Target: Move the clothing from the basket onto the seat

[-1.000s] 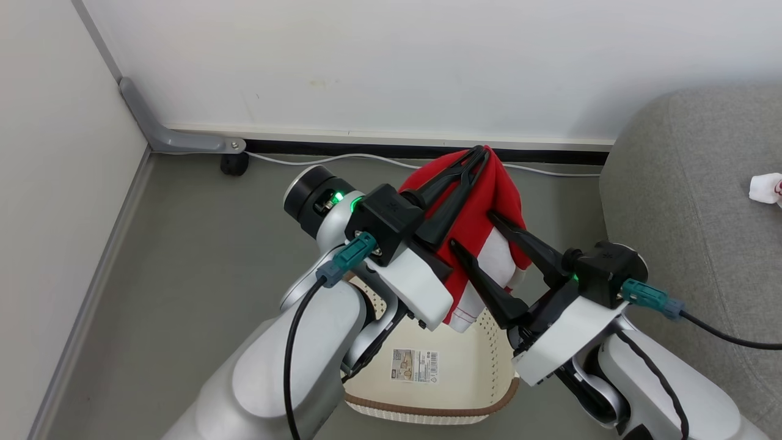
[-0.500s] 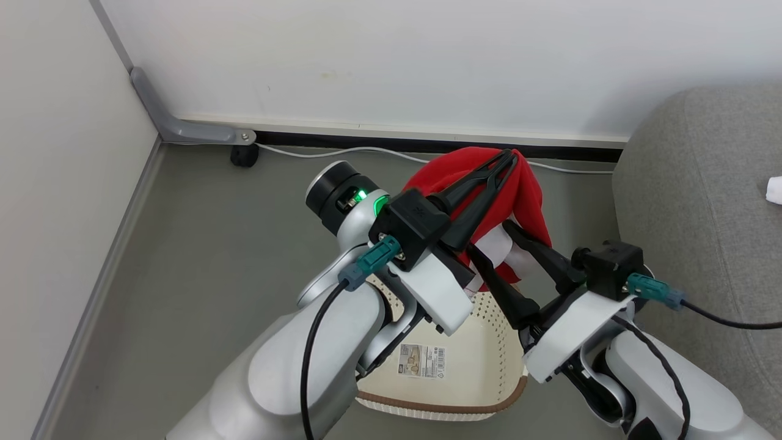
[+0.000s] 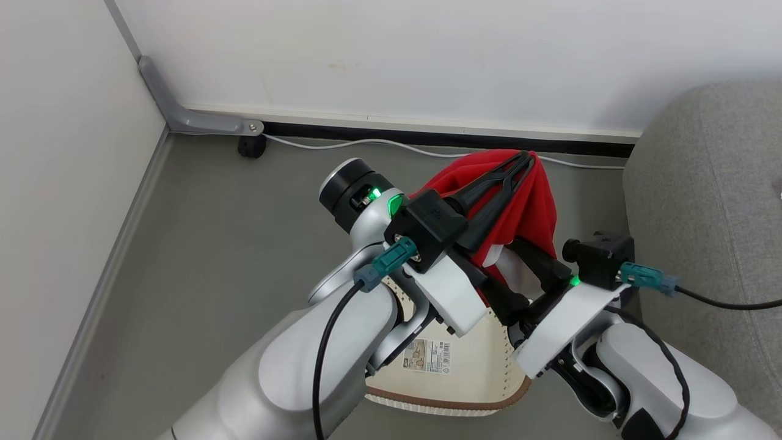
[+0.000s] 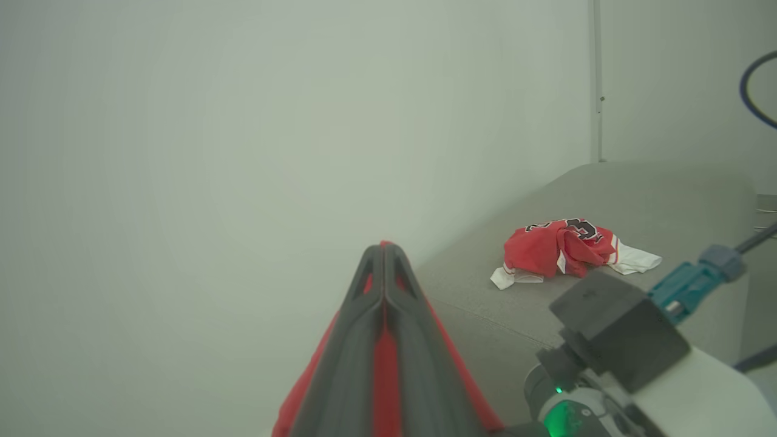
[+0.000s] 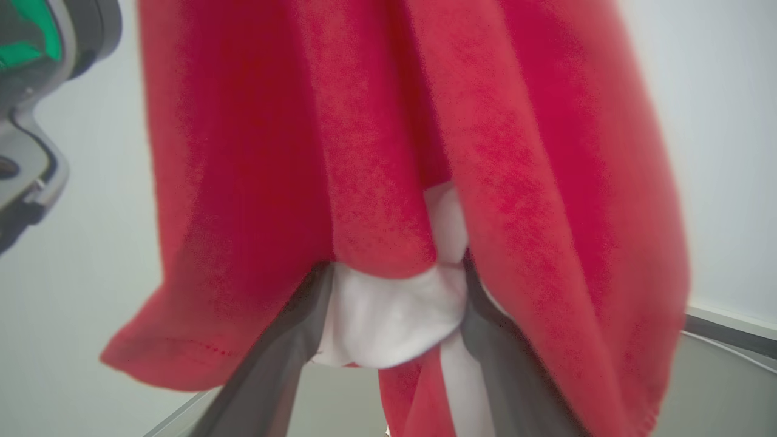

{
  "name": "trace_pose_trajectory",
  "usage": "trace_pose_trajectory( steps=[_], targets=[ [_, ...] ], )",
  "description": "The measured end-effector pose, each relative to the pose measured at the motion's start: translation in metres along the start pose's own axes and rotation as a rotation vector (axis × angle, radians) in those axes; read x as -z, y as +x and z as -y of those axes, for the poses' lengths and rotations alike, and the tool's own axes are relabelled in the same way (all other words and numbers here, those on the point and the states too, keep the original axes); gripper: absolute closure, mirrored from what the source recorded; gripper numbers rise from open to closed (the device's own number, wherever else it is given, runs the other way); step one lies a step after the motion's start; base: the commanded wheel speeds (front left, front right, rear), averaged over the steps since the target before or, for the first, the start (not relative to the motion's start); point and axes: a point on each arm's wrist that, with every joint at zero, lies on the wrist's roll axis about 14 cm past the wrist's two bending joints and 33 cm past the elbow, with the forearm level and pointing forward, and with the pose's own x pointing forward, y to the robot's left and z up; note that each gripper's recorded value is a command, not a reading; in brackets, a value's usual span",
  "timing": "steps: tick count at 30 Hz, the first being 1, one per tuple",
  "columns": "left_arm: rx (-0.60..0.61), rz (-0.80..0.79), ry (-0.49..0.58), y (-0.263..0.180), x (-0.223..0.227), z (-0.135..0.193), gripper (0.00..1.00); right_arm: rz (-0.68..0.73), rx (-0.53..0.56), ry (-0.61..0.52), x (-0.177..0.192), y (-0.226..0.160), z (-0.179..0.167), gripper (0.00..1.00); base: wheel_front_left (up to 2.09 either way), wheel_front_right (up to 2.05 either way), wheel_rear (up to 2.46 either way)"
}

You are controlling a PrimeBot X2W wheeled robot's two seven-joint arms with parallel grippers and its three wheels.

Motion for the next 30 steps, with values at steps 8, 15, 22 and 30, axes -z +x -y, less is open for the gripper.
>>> trace_pose_trajectory(
  steps=[8, 15, 22, 30],
  targets=[
    [-0.005, -0.016, -0.02, 0.002, 0.011, 0.001, 1.0, 0.036, -0.008, -0.016, -0.014, -0.003, 0.003, 1.0, 0.0, 0.0, 0.0],
    [-0.012, -0.025, -0.031, 0.004, 0.02, 0.001, 0.91, 0.049, 0.003, -0.033, -0.019, -0.008, 0.008, 1.0, 0.0, 0.0, 0.0],
    [-0.028, -0.031, -0.049, 0.005, 0.027, -0.002, 0.0, 0.077, 0.013, -0.04, -0.027, -0.012, 0.011, 1.0, 0.0, 0.0, 0.0],
    [-0.03, -0.038, -0.054, 0.007, 0.035, -0.002, 0.0, 0.135, 0.056, -0.084, -0.046, -0.024, 0.022, 1.0, 0.0, 0.0, 0.0]
  ],
)
